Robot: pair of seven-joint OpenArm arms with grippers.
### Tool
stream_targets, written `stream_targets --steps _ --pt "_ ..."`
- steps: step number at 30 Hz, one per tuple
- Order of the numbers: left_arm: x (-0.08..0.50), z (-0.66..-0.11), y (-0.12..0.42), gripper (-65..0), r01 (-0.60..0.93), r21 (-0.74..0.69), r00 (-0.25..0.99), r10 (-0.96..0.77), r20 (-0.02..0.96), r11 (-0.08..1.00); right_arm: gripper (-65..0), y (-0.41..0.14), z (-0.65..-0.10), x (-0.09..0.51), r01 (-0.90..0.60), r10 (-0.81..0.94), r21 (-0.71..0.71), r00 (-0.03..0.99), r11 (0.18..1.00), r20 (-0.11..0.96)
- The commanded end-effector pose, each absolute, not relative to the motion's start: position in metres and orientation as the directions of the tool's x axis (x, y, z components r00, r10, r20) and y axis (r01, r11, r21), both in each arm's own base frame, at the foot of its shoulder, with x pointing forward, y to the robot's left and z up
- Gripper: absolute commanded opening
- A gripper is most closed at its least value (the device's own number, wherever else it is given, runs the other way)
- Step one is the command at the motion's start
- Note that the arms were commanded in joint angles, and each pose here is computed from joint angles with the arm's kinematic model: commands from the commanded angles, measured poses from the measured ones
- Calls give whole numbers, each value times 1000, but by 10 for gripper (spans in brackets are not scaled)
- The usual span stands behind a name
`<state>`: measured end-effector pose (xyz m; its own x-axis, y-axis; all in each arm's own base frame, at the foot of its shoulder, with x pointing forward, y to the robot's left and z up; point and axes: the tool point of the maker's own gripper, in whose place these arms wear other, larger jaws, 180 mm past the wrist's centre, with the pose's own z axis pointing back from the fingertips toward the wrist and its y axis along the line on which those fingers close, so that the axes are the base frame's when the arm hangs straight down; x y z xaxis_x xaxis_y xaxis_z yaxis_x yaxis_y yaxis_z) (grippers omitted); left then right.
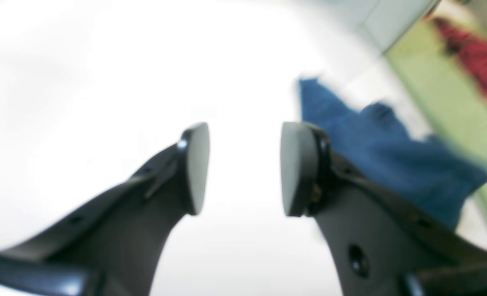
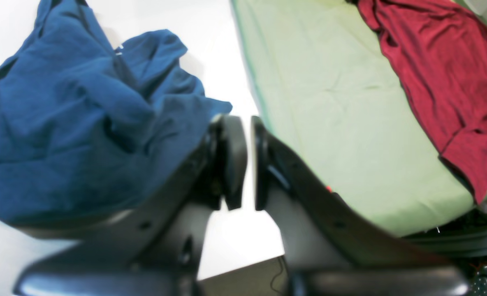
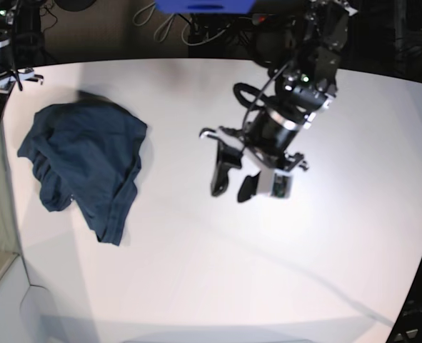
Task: Layout the t-shirt on the table in an organized manner, then fold the t-shirt properly
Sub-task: 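Move the left gripper to the crumpled navy t-shirt and grasp it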
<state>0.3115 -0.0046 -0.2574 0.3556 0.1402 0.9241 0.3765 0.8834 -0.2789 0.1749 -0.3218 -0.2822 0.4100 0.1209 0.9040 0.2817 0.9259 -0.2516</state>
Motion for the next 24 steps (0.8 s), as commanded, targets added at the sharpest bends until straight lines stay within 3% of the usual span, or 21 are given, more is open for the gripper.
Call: stream_targets --steps 1,9,15,24 --pt "320 -250 -13 -376 391 -288 339 155 928 874 -559 -324 -268 181 285 147 -261 365 922 919" --pt "358 -311 -89 -375 438 -333 500 82 862 835 -490 -323 -253 202 293 156 -245 296 924 942" --pt "365 -320 -147 -364 527 -315 483 27 875 789 -460 -325 -250 210 298 151 -241 296 923 943" --pt "366 -386 -153 -344 552 -226 513 -113 851 802 -461 -318 -258 222 218 149 -238 358 946 922"
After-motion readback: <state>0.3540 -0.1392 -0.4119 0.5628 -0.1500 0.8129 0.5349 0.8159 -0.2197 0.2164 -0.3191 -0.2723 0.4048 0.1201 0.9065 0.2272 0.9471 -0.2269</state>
